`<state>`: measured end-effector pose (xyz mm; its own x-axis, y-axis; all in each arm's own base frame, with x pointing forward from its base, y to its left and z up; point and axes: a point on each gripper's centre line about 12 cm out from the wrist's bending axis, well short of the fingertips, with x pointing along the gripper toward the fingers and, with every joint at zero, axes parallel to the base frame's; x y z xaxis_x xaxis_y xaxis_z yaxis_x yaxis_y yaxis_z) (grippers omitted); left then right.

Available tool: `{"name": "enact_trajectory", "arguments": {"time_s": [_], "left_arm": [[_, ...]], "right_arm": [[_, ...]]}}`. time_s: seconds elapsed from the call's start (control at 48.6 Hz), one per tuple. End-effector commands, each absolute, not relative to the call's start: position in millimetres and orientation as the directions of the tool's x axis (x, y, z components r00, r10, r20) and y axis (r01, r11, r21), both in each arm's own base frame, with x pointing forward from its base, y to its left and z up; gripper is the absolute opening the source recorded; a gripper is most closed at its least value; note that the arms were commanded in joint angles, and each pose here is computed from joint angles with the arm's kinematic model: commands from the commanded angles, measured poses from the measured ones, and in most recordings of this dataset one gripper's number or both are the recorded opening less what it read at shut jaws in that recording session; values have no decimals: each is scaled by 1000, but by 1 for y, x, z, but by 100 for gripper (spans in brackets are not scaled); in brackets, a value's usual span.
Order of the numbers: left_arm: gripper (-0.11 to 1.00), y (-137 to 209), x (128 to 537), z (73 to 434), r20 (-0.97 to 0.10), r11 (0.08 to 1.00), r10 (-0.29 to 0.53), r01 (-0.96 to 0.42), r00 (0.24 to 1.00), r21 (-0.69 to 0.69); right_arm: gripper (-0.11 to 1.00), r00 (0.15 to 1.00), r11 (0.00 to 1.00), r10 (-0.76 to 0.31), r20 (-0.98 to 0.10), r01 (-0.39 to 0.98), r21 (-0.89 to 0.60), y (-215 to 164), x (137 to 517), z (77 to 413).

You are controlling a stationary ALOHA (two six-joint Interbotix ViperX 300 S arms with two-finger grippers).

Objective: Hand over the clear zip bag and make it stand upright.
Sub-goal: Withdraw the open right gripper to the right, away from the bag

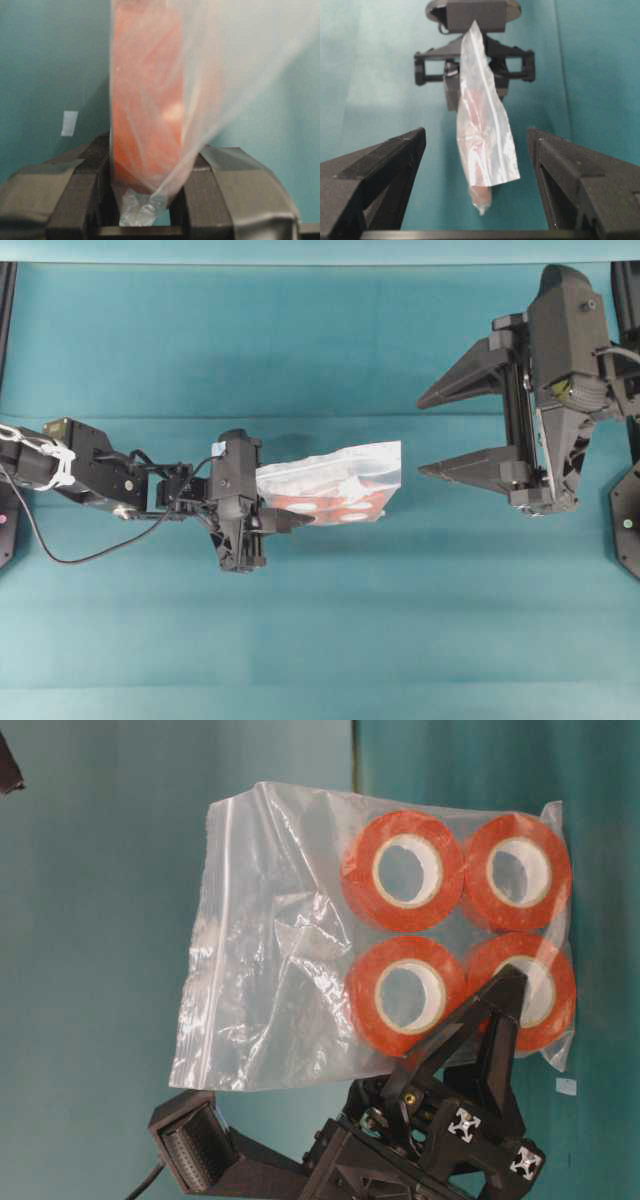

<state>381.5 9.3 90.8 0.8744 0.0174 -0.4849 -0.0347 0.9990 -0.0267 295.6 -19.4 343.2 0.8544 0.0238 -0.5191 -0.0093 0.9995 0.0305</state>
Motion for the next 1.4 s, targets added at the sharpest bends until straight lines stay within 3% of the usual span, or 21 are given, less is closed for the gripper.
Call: {"name": "enact_trajectory", "arguments": {"time_s": [0.0,1.379], "left_arm": [[23,8,384,97,-466,999,14,-29,885,-25],[23,7,384,98,-475,999,12,-27,880,-25]], "right_arm": [[86,867,999,23,-498,-6,36,-19,294,350],[86,858,999,24,-514,-10,31,-19,292,342]]}}
